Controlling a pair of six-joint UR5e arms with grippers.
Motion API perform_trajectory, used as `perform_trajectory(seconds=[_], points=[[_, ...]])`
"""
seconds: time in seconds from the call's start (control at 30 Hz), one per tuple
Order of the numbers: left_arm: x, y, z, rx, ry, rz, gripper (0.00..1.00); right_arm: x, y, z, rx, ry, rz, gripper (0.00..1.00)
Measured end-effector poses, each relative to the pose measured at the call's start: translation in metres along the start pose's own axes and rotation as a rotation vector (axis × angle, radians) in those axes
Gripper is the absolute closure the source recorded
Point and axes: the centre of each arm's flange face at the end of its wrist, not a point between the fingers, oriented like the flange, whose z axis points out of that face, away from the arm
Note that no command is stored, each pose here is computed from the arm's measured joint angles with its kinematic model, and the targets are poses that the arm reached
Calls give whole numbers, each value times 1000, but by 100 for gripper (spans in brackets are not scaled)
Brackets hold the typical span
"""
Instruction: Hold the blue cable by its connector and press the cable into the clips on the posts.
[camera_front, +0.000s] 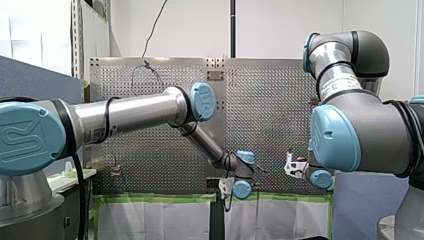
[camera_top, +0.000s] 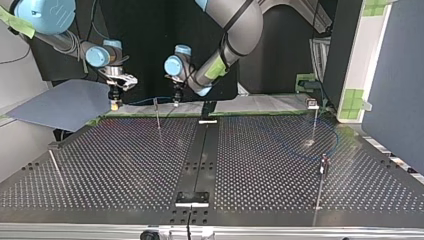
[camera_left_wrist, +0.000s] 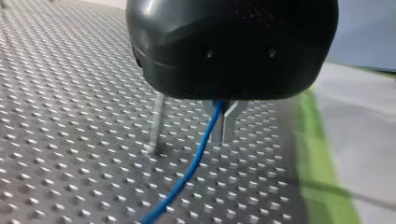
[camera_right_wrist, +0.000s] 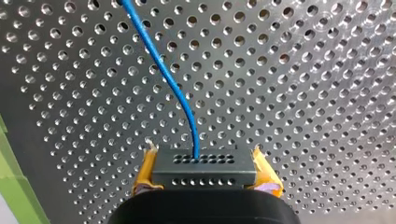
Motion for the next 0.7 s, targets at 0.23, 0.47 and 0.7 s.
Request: perform_trajectory(seconds=[0.23,0.47,0.7], points=[[-4,-3,7,-2,13,2,100,4,0,8,9,14,-1,100],[-31,-15,18,12,-22,-19,100,9,2,17,18,30,-3,100],[-63,-21,31,8,-68,-43,100,14,7,27,19,48,4,100]])
